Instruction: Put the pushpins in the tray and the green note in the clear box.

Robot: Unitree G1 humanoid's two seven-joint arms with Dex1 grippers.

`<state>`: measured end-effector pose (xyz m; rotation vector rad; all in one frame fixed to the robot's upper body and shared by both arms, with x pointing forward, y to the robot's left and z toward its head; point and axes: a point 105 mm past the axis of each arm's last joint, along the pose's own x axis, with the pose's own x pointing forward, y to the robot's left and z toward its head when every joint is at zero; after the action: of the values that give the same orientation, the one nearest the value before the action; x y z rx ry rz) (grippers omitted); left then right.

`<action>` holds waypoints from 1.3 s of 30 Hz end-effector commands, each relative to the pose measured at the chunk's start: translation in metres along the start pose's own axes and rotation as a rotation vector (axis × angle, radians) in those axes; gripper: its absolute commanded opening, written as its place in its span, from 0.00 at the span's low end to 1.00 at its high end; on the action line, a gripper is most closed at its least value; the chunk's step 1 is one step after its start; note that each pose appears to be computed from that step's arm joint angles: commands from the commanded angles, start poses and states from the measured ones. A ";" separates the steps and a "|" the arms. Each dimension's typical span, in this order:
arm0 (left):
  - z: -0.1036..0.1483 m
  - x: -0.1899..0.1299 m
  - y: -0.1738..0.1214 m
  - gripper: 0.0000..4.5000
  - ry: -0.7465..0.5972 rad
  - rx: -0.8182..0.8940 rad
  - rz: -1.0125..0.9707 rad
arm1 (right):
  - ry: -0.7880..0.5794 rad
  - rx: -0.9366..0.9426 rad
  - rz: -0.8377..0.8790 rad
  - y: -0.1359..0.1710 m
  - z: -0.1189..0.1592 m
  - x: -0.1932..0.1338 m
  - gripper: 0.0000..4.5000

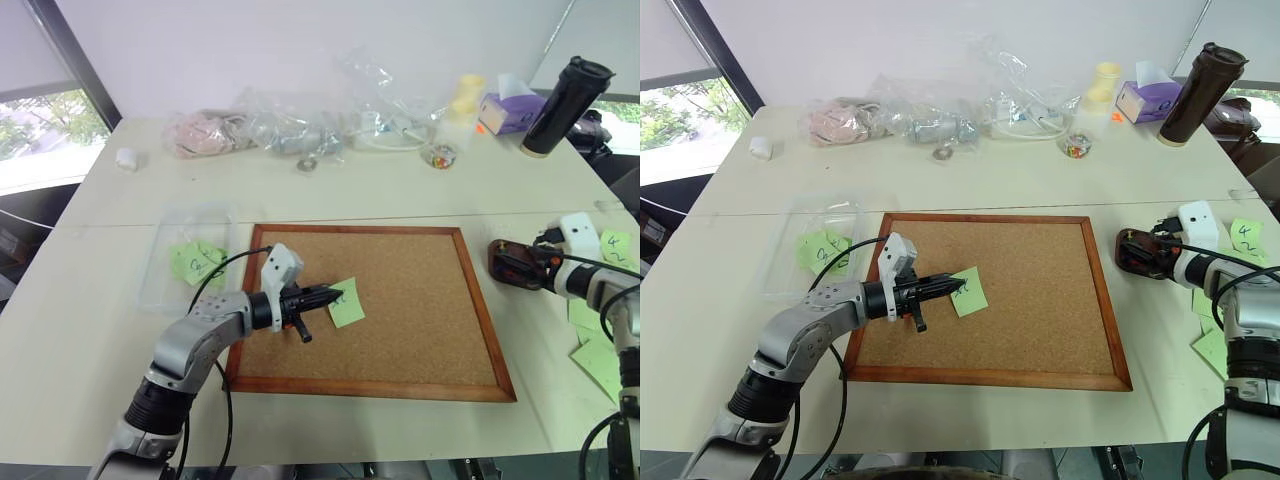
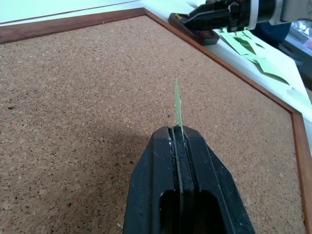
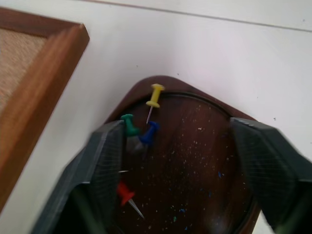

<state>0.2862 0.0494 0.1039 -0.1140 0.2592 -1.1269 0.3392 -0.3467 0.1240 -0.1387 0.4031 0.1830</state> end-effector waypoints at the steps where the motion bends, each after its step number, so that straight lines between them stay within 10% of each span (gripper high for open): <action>1: 0.012 0.001 -0.003 0.00 -0.039 0.041 -0.012 | -0.089 -0.037 -0.014 -0.004 0.029 -0.013 0.78; 11: 0.014 0.001 -0.003 0.00 -0.044 0.044 -0.011 | -0.194 -0.083 0.132 0.027 0.071 -0.033 0.78; 20: 0.025 -0.005 -0.004 0.00 -0.049 0.102 -0.005 | -0.202 -0.294 0.686 0.160 0.081 -0.056 0.78; 26: 0.050 -0.016 -0.001 0.00 -0.099 0.190 0.053 | -0.170 -0.349 0.818 0.194 0.068 -0.058 0.78; 34: 0.120 -0.059 0.014 0.00 -0.259 0.297 0.280 | -0.179 -0.370 0.848 0.206 0.068 -0.052 0.78; 39: 0.140 -0.145 0.061 0.00 -0.271 0.302 0.592 | -0.192 -0.383 0.873 0.214 0.070 -0.043 0.78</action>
<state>0.3199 0.1720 0.2348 0.0712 -0.0871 -0.6269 0.2796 -0.1342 0.1751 -0.2866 0.2588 1.1313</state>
